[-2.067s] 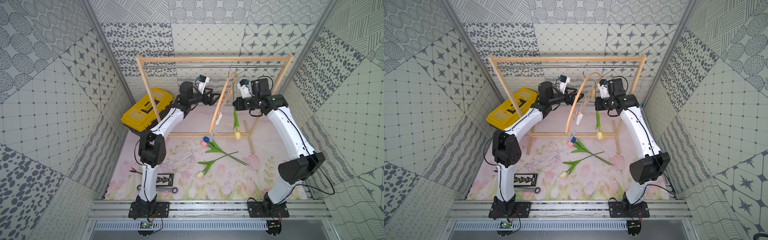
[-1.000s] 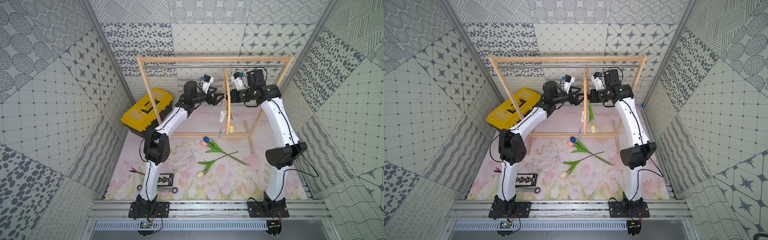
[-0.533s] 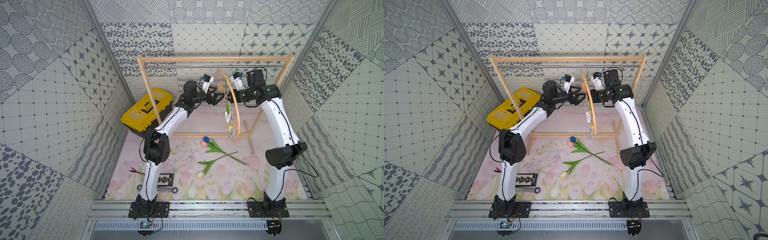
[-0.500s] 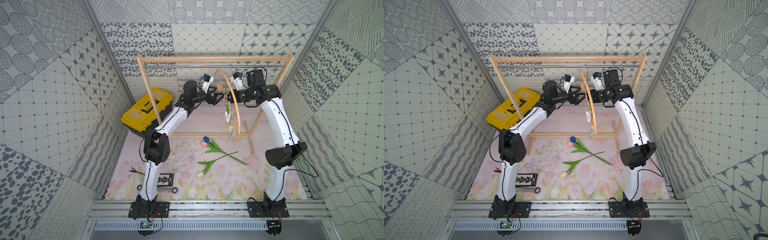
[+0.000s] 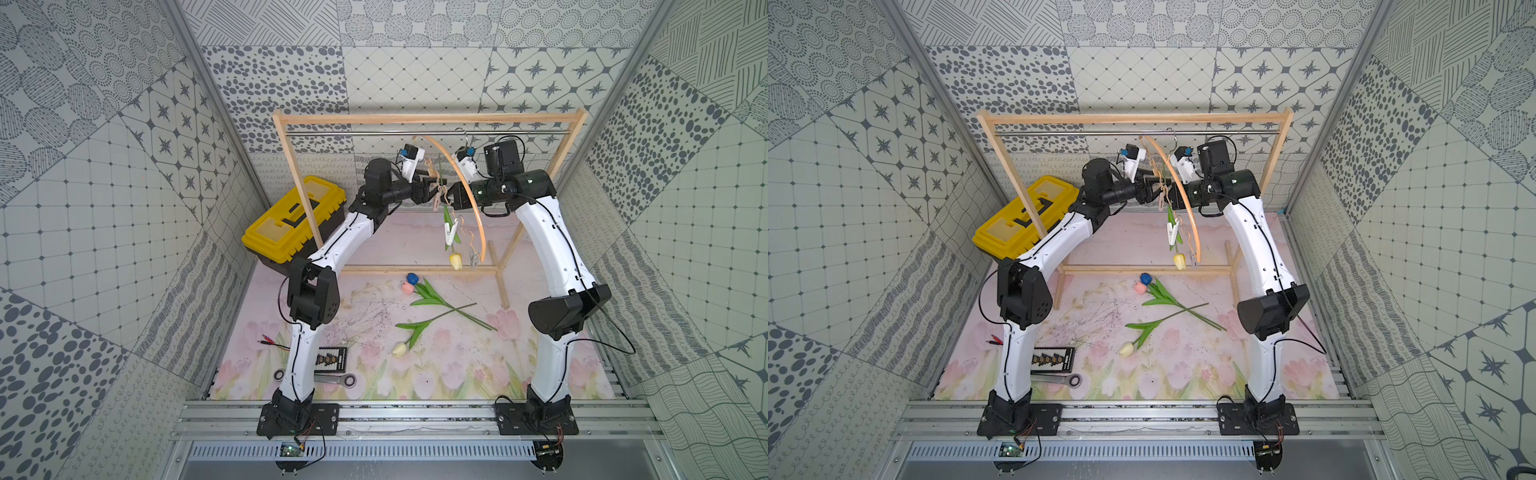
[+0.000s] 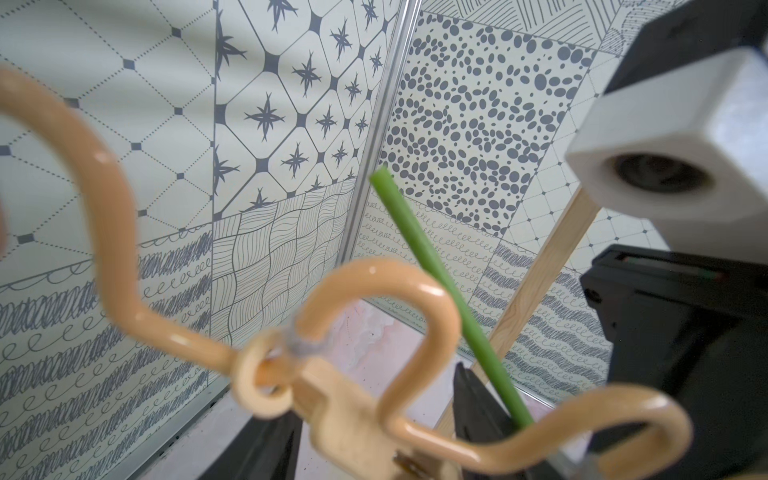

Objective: Dry the flowers on a clothes hanger
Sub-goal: Open the clamp at the hanger.

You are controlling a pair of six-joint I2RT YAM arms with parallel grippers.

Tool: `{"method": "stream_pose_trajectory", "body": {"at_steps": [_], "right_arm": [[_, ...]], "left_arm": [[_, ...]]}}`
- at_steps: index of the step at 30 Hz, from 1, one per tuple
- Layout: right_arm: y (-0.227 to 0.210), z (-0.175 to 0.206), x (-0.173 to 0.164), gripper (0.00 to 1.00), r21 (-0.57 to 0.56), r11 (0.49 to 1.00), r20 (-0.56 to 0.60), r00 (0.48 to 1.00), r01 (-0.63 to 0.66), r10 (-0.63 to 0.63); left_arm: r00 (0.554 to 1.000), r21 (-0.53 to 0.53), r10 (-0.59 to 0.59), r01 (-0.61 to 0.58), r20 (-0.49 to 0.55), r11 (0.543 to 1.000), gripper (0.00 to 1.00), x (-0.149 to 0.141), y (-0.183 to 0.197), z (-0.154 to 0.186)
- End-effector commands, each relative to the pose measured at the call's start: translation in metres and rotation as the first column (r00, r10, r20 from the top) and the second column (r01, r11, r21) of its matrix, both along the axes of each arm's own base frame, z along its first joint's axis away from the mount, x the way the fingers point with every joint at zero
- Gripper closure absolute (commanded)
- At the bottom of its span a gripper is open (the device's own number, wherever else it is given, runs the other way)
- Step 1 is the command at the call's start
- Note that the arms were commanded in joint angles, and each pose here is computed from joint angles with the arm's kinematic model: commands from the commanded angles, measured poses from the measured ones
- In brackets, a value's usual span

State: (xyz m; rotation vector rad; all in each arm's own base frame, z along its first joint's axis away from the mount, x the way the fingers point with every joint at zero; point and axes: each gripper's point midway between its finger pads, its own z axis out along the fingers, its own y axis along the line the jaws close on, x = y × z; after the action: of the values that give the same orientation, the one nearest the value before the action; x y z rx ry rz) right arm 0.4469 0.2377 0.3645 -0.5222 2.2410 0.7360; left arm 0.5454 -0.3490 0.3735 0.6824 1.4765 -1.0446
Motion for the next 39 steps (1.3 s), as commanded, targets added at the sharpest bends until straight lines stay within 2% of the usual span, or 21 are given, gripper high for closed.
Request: {"method": "stream_pose_trajectory", "body": {"at_steps": [1,5,9,10,11,12,18,22,27,31,34,39], "right_arm": [[0.004,0.014,-0.008,1.00,0.010,1.000,0.040,0.999,-0.029,0.029],[0.003,0.015,-0.008,1.00,0.007,1.000,0.041,0.999,-0.023,0.022],[0.002,0.014,-0.010,1.00,0.003,1.000,0.039,0.999,-0.023,0.023],[0.002,0.015,-0.010,1.00,0.005,1.000,0.040,0.999,-0.024,0.024],[0.002,0.015,-0.011,1.00,0.005,1.000,0.042,0.999,-0.025,0.024],[0.002,0.015,-0.011,1.00,0.005,1.000,0.042,0.999,-0.024,0.023],[0.002,0.015,-0.012,1.00,0.004,1.000,0.040,0.999,-0.028,0.027],[0.005,0.016,-0.013,1.00,0.012,0.999,0.040,0.998,-0.040,0.040],[0.007,0.016,-0.016,1.00,0.013,0.999,0.041,0.998,-0.050,0.050],[0.008,0.015,-0.016,1.00,0.015,0.998,0.037,0.998,-0.057,0.057],[0.008,0.016,-0.017,1.00,0.017,0.998,0.039,0.997,-0.062,0.061],[0.009,0.017,-0.018,1.00,0.022,0.997,0.040,0.997,-0.069,0.068]], "left_arm": [[0.998,-0.035,0.012,-0.010,0.059,0.999,0.51,0.001,0.003,0.018],[0.997,-0.035,0.023,-0.021,0.068,0.999,0.64,-0.002,0.006,0.018],[0.997,-0.032,0.035,-0.033,0.070,0.999,0.66,-0.003,0.008,0.018],[0.997,-0.031,0.031,-0.029,0.070,0.999,0.64,-0.003,0.008,0.018],[0.997,-0.031,0.027,-0.025,0.070,0.999,0.58,-0.004,0.007,0.017],[0.997,-0.034,0.030,-0.027,0.067,0.999,0.47,-0.003,0.008,0.018],[0.998,-0.056,0.020,-0.017,0.052,0.998,0.19,0.000,0.007,0.022],[0.999,-0.070,0.016,-0.012,0.049,0.997,0.19,0.004,0.011,0.026],[0.999,-0.092,-0.003,0.007,0.043,0.996,0.31,0.006,0.012,0.029],[0.999,-0.102,-0.014,0.018,0.043,0.995,0.32,0.005,0.015,0.032],[0.999,-0.115,-0.029,0.031,0.023,0.993,0.28,0.004,0.021,0.032],[0.997,-0.114,-0.069,0.067,-0.020,0.991,0.13,0.002,0.035,0.025]]}}
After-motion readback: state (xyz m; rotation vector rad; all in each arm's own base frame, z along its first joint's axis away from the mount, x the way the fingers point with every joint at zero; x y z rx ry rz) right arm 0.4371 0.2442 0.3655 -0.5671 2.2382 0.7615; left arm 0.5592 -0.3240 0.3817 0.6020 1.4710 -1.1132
